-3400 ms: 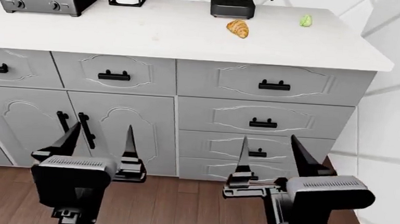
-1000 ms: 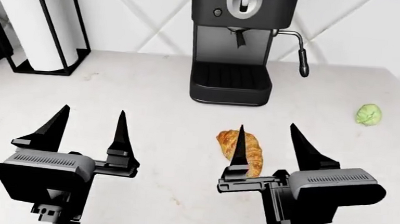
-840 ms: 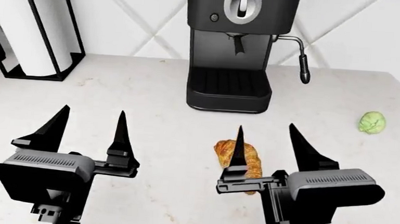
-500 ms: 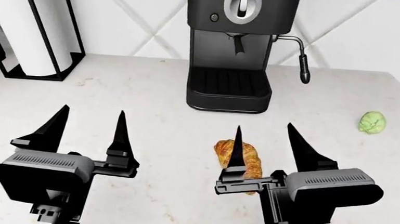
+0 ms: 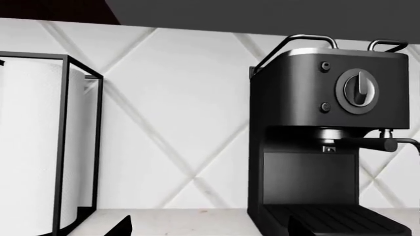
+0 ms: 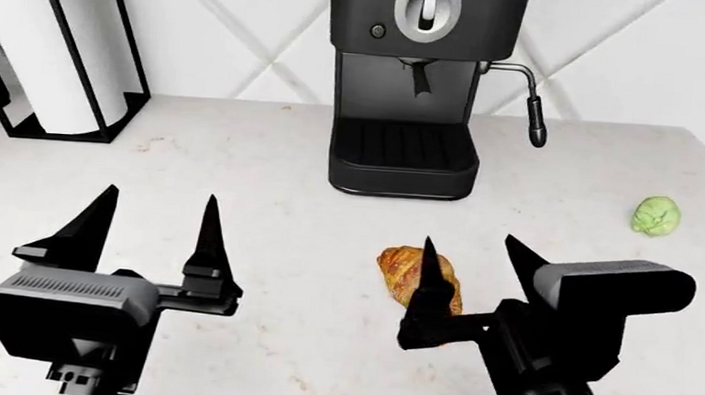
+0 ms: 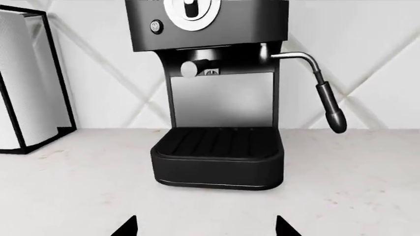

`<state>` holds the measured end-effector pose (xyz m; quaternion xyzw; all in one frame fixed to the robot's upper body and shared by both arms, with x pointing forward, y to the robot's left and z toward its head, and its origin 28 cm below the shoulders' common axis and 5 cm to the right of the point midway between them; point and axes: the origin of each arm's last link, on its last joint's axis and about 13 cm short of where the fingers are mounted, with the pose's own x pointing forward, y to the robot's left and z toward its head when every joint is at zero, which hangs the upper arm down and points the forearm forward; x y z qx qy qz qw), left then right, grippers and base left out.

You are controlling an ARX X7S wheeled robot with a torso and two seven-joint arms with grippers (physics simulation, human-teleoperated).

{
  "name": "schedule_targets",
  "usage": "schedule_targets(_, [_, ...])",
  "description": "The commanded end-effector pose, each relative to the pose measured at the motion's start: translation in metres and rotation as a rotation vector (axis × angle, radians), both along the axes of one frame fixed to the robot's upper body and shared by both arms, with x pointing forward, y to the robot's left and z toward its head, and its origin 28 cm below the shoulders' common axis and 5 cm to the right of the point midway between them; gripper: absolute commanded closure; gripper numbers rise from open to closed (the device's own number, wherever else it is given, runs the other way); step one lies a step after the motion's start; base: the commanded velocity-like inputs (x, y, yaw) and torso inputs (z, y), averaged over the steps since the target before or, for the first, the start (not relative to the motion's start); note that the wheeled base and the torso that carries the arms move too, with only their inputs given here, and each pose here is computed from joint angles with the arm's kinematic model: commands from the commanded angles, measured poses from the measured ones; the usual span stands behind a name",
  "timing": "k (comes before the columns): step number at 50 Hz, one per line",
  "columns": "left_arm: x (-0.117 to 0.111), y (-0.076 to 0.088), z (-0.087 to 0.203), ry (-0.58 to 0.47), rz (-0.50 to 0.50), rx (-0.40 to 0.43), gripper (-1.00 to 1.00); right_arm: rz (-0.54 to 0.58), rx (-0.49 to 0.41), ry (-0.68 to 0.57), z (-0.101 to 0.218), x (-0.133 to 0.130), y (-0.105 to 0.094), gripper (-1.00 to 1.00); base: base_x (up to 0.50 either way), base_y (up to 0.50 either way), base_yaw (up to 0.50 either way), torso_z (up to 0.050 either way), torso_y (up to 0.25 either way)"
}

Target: Pick the croissant from the counter and place it in the cabinet.

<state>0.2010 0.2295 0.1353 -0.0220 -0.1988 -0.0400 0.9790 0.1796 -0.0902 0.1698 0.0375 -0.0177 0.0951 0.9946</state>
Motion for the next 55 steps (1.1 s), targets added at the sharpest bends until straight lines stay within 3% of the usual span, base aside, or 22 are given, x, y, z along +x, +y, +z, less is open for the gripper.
schedule_targets(1, [-0.003, 0.001, 0.002, -0.003, -0.014, -0.009, -1.00, 0.092, -0.040, 0.132, 0.021, -0.021, -0.002, -1.00, 0.00, 0.00, 0.00, 0.000, 0.000])
schedule_targets(11, [-0.004, 0.000, 0.003, -0.003, -0.024, -0.013, -1.00, 0.101, -0.039, 0.182, 0.037, -0.025, -0.006, -1.00, 0.00, 0.00, 0.00, 0.000, 0.000])
schedule_targets(16, [-0.004, 0.000, 0.003, -0.005, -0.026, -0.010, -1.00, 0.092, -0.069, 0.191, 0.042, -0.024, -0.008, -1.00, 0.00, 0.00, 0.00, 0.000, 0.000])
schedule_targets(20, [-0.005, -0.001, 0.004, -0.006, -0.026, -0.007, -1.00, 0.072, -0.153, 0.213, 0.045, -0.022, -0.008, -1.00, 0.00, 0.00, 0.00, 0.000, 0.000])
schedule_targets(30, [-0.005, 0.000, 0.005, -0.009, -0.028, -0.006, -1.00, 0.099, -0.189, 0.289, 0.051, -0.021, -0.009, -1.00, 0.00, 0.00, 0.00, 0.000, 0.000])
schedule_targets(55, [-0.002, 0.001, 0.005, -0.007, -0.031, -0.007, -1.00, 0.139, -0.096, 0.400, 0.055, -0.009, -0.007, -1.00, 0.00, 0.00, 0.00, 0.000, 0.000])
